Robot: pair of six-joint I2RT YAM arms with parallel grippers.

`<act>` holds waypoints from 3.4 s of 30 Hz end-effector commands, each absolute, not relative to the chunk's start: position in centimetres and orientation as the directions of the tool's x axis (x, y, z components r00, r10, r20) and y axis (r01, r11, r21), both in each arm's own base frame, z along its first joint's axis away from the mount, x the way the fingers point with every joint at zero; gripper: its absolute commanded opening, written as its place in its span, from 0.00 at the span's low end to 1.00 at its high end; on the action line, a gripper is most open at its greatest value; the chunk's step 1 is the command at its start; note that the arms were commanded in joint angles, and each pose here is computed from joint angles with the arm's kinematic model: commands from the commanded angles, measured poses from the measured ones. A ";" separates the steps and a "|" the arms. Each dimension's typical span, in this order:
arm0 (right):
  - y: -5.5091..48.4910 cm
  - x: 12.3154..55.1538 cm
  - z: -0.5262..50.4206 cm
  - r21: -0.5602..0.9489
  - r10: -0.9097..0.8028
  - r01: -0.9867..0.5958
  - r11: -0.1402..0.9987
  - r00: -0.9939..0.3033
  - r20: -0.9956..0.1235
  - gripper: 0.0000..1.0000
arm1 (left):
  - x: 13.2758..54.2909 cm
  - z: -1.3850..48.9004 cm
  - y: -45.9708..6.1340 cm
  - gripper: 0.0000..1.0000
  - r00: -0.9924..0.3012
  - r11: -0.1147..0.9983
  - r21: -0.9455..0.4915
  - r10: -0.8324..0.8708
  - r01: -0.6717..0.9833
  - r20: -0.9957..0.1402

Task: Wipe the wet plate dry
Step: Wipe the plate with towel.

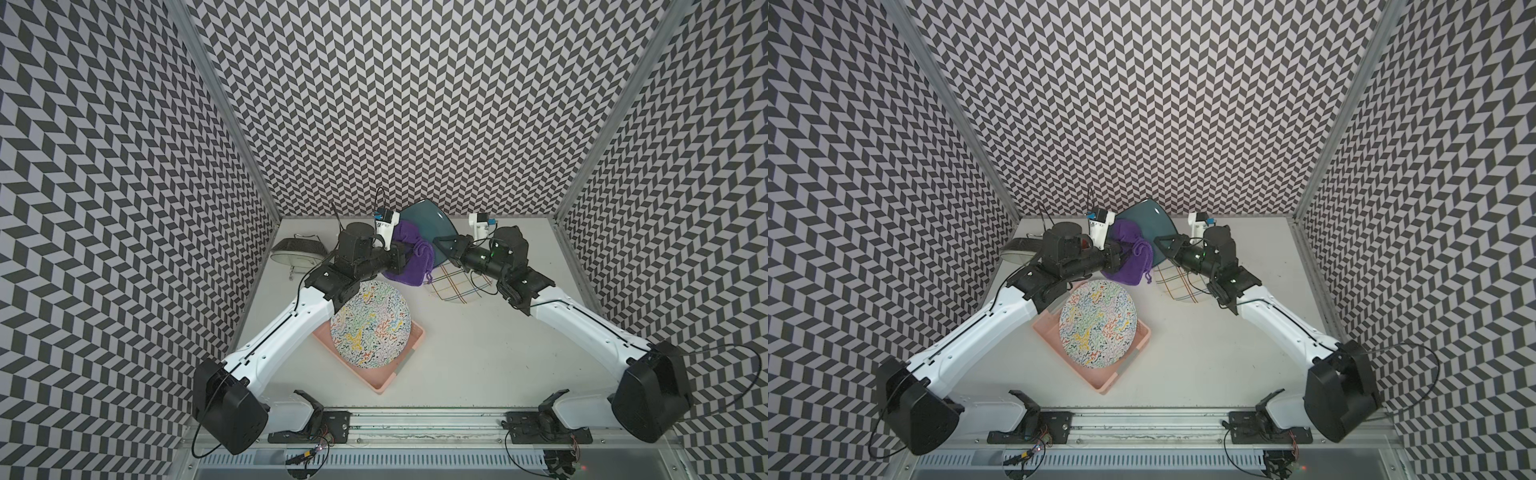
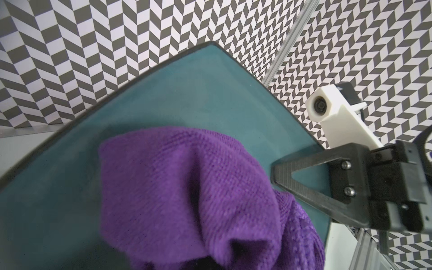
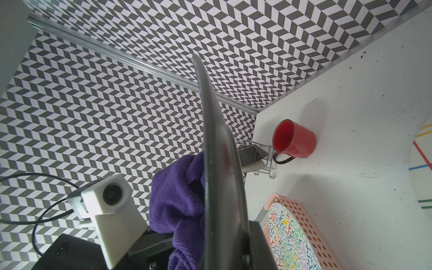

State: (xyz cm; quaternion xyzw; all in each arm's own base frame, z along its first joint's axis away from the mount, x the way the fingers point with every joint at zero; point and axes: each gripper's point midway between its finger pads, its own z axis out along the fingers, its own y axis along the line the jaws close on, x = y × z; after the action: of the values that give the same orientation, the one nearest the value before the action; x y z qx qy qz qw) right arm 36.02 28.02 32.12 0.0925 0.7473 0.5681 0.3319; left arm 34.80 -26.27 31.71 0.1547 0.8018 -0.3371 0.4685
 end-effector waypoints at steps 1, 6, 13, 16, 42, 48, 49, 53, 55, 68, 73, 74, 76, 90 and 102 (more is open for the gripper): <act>27.1 28.1 50.7 0.688 0.571 -0.725 -0.020 -0.574 -0.588 0.00 | 36.7 26.2 -22.3 0.00 -0.647 0.822 -0.430 -0.102 0.373 -0.756; 28.3 24.9 49.4 0.649 0.496 -0.760 -0.037 -0.578 -0.648 0.00 | 39.4 28.8 -17.0 0.00 -0.588 0.832 -0.453 -0.200 0.320 -0.784; 30.6 23.7 49.4 0.621 0.428 -0.783 -0.033 -0.573 -0.699 0.00 | 36.4 30.8 -26.3 0.00 -0.530 0.712 -0.362 0.016 0.601 -0.848; 29.1 24.7 49.4 0.644 0.486 -0.765 0.011 -0.558 -0.672 0.00 | 38.8 31.1 -22.7 0.00 -0.550 0.760 -0.412 -0.086 0.502 -0.830; 24.7 27.3 51.7 0.644 0.591 -0.760 0.083 -0.483 -0.646 0.00 | 29.3 26.5 -31.7 0.00 -0.535 0.568 -0.332 0.237 0.753 -0.811; 22.2 27.6 53.2 0.619 0.618 -0.780 0.096 -0.441 -0.651 0.00 | 35.3 27.0 -23.7 0.00 -0.609 0.751 -0.392 0.016 0.531 -0.793; 22.9 27.4 53.0 0.607 0.587 -0.789 0.100 -0.446 -0.676 0.00 | 35.7 27.3 -23.7 0.00 -0.605 0.756 -0.385 0.018 0.529 -0.796; 27.3 25.3 50.8 0.582 0.458 -0.809 0.086 -0.487 -0.744 0.00 | 37.0 29.6 -24.8 0.00 -0.590 0.725 -0.423 -0.028 0.544 -0.807; 28.4 24.7 50.0 0.588 0.432 -0.806 0.071 -0.507 -0.746 0.00 | 38.1 31.0 -24.9 0.00 -0.577 0.727 -0.442 -0.076 0.526 -0.813; 17.7 27.5 55.7 0.598 0.682 -0.799 0.059 -0.405 -0.609 0.00 | 37.1 39.8 -24.6 0.00 -0.561 0.372 -0.669 -0.366 0.643 -0.743; 15.4 26.2 56.0 0.580 0.720 -0.810 -0.085 -0.452 -0.526 0.00 | 32.4 47.0 -20.3 0.00 -0.649 -0.155 -0.713 -0.576 0.684 -0.497; 15.7 26.0 56.0 0.577 0.711 -0.810 -0.109 -0.469 -0.524 0.00 | 31.8 47.8 -20.2 0.00 -0.674 -0.228 -0.699 -0.572 0.678 -0.467; 16.6 26.5 55.4 0.595 0.672 -0.798 -0.098 -0.494 -0.552 0.00 | 30.9 48.7 -20.5 0.00 -0.720 -0.325 -0.683 -0.545 0.654 -0.429; 26.2 27.6 49.8 0.732 0.479 -0.670 -0.123 -0.686 -0.547 0.00 | 27.0 53.9 -23.1 0.00 -0.794 -0.551 -0.572 -0.448 0.607 -0.411; 23.2 32.6 54.4 0.700 0.619 -0.710 -0.077 -0.584 -0.525 0.00 | 25.0 54.3 -25.5 0.00 -0.818 -0.574 -0.583 -0.412 0.575 -0.402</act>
State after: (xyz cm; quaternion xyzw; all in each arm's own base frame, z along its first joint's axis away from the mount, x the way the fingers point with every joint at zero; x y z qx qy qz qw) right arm 30.57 25.76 53.08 -0.0888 0.5285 0.7421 0.4027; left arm 27.32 -28.69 50.28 0.0589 0.4204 -0.8747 0.2338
